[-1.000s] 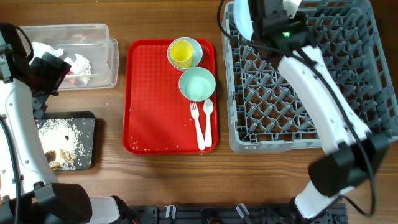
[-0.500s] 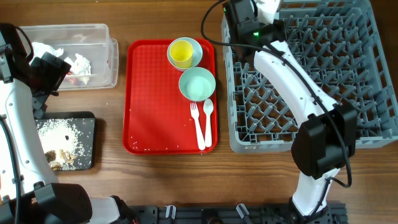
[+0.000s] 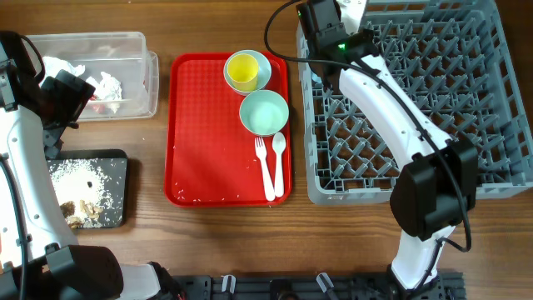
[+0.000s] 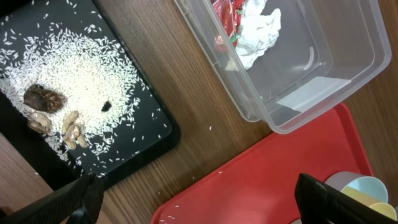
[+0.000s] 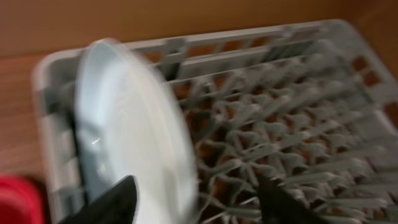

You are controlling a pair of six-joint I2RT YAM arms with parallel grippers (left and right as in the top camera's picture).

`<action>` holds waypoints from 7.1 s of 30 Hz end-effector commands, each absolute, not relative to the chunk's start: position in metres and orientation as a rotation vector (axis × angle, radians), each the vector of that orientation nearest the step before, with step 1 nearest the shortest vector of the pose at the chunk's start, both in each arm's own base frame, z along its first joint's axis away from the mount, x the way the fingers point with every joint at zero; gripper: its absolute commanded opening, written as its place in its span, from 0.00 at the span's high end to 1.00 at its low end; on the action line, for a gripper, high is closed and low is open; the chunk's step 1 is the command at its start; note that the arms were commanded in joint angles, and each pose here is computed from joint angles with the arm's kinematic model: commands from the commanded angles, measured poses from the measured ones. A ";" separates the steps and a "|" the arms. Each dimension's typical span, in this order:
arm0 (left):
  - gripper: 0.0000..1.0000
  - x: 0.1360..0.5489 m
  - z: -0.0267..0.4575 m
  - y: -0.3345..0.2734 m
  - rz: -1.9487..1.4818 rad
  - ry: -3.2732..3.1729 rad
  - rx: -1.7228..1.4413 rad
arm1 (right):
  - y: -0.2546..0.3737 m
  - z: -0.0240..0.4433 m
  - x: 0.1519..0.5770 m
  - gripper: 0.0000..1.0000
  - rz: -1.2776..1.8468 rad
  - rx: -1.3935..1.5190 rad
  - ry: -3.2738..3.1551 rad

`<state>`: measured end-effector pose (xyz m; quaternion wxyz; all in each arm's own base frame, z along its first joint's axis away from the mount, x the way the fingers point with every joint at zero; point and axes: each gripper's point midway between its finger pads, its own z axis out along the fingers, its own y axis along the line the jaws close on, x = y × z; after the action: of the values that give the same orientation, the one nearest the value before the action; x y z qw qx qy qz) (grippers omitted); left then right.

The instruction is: Sort waste into correct bins and load items into the dishwasher rack

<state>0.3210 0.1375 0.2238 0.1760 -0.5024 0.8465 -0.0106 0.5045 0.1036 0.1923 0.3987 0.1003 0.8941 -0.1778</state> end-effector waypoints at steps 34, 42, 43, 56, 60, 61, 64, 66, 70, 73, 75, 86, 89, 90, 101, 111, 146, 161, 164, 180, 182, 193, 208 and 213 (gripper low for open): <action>0.00 0.320 0.224 0.142 -0.011 2.387 -1.435 | 0.335 0.056 0.369 0.44 0.219 -0.935 2.694; 0.00 0.320 0.224 0.142 -0.011 2.387 -1.435 | 0.335 0.018 0.368 0.63 0.171 -0.926 2.754; 0.00 0.320 0.224 0.142 -0.011 2.387 -1.435 | 0.335 0.018 0.368 0.67 0.169 -0.924 2.755; 0.00 0.320 0.224 0.142 -0.011 2.387 -1.435 | 0.333 0.066 0.369 0.96 0.192 -0.806 2.743; 0.00 0.320 0.224 0.142 -0.011 2.387 -1.434 | 0.333 0.106 0.370 0.96 0.242 -0.751 2.682; 0.00 0.320 0.224 0.142 -0.011 2.387 -1.435 | 0.333 0.121 0.371 0.96 0.259 -0.741 2.653; 0.00 0.320 0.224 0.142 -0.011 2.387 -1.434 | 0.322 0.179 0.375 0.96 0.315 -0.684 2.547; 0.00 0.320 0.224 0.142 -0.011 2.387 -1.434 | 0.305 0.216 0.381 0.96 0.341 -0.622 2.476; 0.00 0.320 0.224 0.142 -0.011 2.387 -1.434 | 0.227 0.287 0.406 0.96 0.298 -0.389 2.359; 0.00 0.320 0.224 0.142 -0.011 2.387 -1.434 | 0.154 0.307 0.420 0.96 0.293 -0.201 2.355; 0.00 0.320 0.224 0.142 -0.011 2.387 -1.435 | 0.108 0.310 0.426 0.96 0.391 -0.117 2.371; 0.00 0.320 0.224 0.142 -0.011 2.387 -1.435 | 0.049 0.279 0.422 0.95 1.485 -0.260 1.990; 0.00 0.320 0.224 0.142 -0.011 2.387 -1.435 | 0.059 0.272 0.426 0.96 1.676 -0.314 1.857; 0.00 0.320 0.224 0.142 -0.011 2.387 -1.435 | 0.060 0.268 0.428 0.96 1.723 -0.312 1.840; 0.00 0.320 0.224 0.142 -0.011 2.387 -1.435 | 0.061 0.179 0.462 0.96 1.895 0.064 2.075; 0.00 0.320 0.224 0.142 -0.011 2.387 -1.435 | 0.036 0.160 0.485 0.96 1.655 0.285 2.219; 0.00 0.320 0.224 0.142 -0.011 2.387 -1.435 | -0.011 0.089 0.469 0.96 0.040 0.556 2.675; 0.00 0.320 0.224 0.142 -0.011 2.387 -1.435 | 0.021 0.175 0.449 0.96 0.111 0.362 2.631; 0.00 0.320 0.224 0.142 -0.011 2.387 -1.435 | 0.085 0.215 0.437 0.87 0.381 0.042 2.569; 0.00 0.320 0.224 0.142 -0.011 2.387 -1.434 | 0.272 0.097 0.302 0.59 0.336 -0.319 3.003; 0.00 0.320 0.224 0.142 -0.011 2.387 -1.434 | 0.270 0.075 0.292 0.61 0.225 -0.302 3.064; 0.00 0.320 0.224 0.142 -0.011 2.387 -1.435 | 0.252 0.027 0.282 0.55 0.011 -0.283 3.188; 0.00 0.320 0.224 0.142 -0.011 2.387 -1.435 | 0.242 -0.008 0.274 0.69 -0.029 -0.249 3.206; 0.00 0.320 0.224 0.142 -0.011 2.387 -1.435 | 0.247 -0.004 0.280 0.96 -0.002 -0.249 3.185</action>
<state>0.3210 0.1375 0.2238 0.1760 -0.5025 0.8464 -0.0107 0.2765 0.2515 0.0015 -0.0266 -0.0815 0.9962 0.0121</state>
